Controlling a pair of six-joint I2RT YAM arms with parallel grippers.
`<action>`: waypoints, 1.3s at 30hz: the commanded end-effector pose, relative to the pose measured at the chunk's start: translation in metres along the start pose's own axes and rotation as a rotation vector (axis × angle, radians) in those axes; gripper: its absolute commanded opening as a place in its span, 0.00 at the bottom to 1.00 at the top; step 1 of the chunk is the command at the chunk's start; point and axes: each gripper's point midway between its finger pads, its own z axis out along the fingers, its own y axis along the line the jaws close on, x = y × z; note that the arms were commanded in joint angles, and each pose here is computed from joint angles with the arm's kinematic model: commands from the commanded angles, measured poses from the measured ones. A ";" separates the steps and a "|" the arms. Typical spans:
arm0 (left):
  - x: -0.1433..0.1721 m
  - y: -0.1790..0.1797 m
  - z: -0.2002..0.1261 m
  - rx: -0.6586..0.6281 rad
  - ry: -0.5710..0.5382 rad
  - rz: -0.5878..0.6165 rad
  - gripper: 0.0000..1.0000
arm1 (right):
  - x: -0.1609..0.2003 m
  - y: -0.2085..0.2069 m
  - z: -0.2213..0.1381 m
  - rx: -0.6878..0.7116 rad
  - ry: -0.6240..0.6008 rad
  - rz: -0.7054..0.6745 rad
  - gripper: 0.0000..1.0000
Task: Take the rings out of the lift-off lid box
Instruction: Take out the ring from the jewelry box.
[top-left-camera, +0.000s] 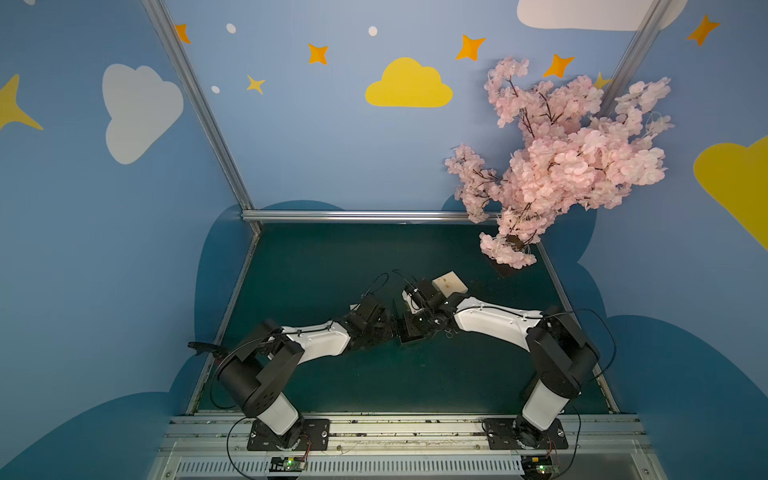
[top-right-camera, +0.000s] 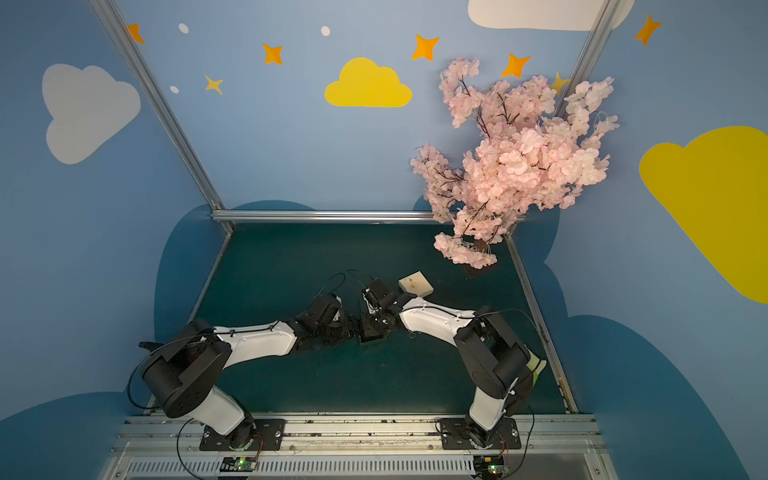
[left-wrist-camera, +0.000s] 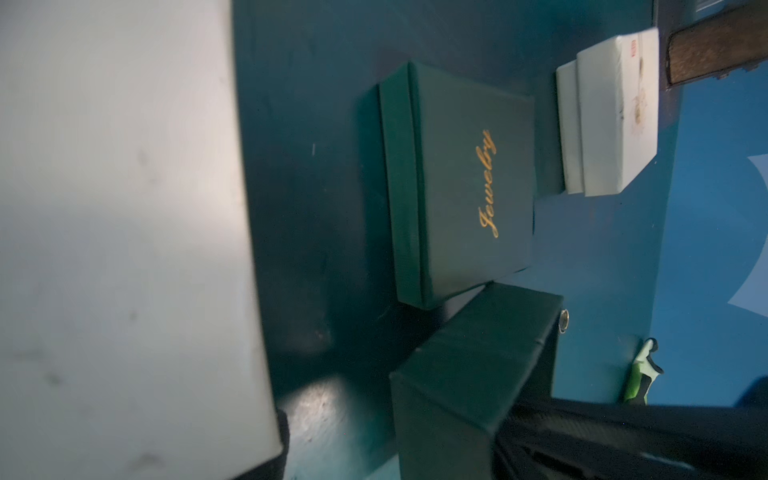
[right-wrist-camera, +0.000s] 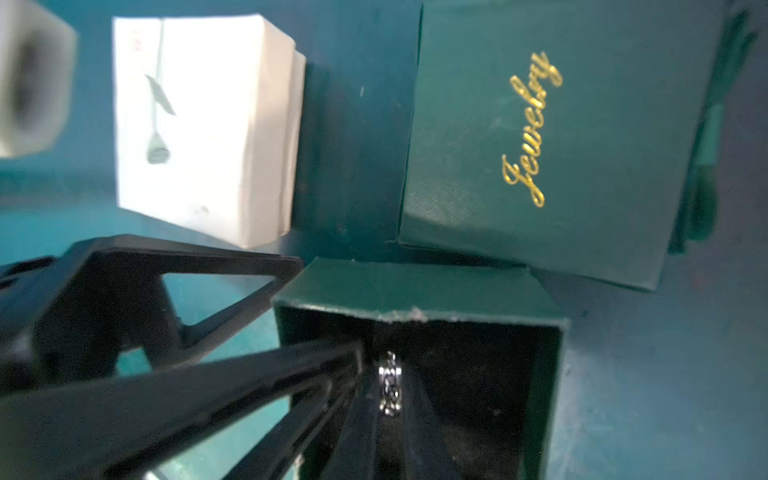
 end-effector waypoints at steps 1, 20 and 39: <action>0.015 0.018 0.008 -0.073 0.063 -0.001 0.70 | -0.009 0.005 -0.011 -0.043 -0.041 0.020 0.06; 0.029 0.034 0.011 -0.155 0.115 0.015 0.69 | -0.015 -0.002 -0.020 -0.084 -0.087 0.101 0.04; 0.040 0.042 0.014 -0.161 0.137 0.008 0.68 | -0.023 -0.007 -0.033 -0.095 -0.173 0.156 0.04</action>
